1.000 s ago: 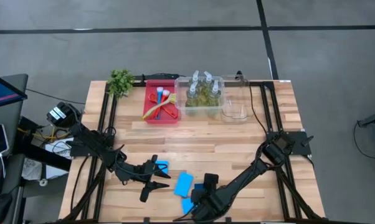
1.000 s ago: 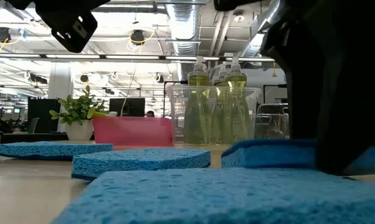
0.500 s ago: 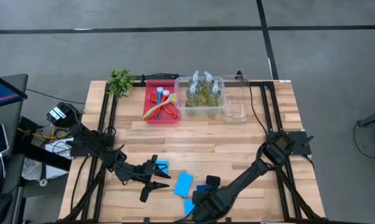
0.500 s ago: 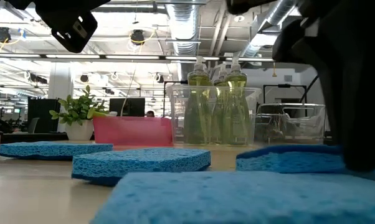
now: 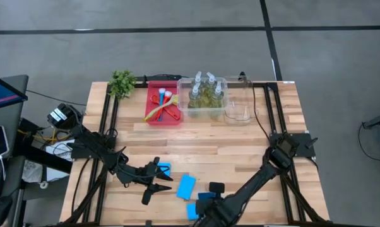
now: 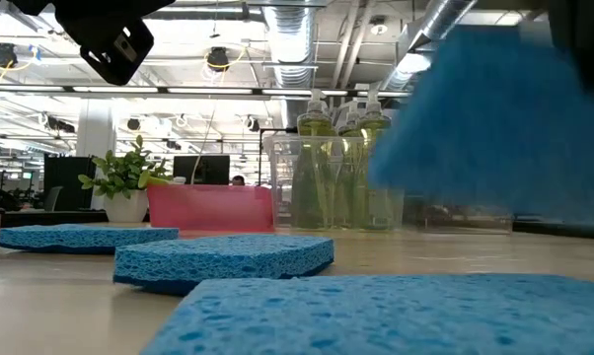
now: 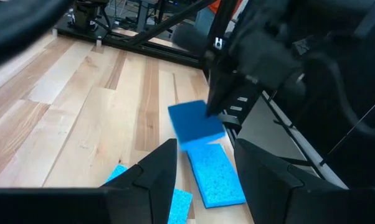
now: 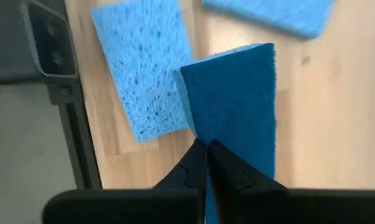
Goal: Pick & Place Kitchen Sink Supplies
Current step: Put the blue dishwashing sponge into the transparent bin
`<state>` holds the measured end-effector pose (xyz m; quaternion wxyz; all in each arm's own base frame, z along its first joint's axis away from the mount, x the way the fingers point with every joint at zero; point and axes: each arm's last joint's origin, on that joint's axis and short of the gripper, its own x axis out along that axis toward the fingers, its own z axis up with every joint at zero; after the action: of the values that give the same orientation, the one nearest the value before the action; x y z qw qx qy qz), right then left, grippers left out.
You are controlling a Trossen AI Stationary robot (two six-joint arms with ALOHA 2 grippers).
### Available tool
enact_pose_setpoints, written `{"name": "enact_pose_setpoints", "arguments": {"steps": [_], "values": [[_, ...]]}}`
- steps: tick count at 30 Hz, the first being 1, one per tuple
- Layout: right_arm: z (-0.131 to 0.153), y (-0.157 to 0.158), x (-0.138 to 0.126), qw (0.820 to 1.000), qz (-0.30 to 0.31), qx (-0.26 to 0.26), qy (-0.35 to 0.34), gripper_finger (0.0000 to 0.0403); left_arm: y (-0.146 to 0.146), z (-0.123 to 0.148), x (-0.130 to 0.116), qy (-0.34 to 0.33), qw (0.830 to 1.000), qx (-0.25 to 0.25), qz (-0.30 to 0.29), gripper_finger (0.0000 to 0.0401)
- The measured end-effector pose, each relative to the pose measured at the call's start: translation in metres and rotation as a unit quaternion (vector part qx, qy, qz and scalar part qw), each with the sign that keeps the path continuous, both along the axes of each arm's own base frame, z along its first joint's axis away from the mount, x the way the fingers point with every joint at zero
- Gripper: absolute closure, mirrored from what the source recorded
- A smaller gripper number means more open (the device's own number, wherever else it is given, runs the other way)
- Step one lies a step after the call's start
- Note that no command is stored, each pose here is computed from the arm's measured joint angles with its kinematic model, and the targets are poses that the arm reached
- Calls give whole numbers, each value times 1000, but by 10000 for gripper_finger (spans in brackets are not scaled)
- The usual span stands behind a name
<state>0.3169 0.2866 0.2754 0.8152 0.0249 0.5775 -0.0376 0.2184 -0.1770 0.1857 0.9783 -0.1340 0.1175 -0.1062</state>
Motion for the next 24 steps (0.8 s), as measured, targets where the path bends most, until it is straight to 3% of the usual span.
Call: {"name": "enact_pose_setpoints", "arguments": {"steps": [13,24], "values": [[85,-3,-27,988,-11,-85,-130,402,0,0,0,0,1000,0,0,238],[142,-47,-56,961,-63,-125,-238,403,1,0,0,-2,1000,1,9,238]]}}
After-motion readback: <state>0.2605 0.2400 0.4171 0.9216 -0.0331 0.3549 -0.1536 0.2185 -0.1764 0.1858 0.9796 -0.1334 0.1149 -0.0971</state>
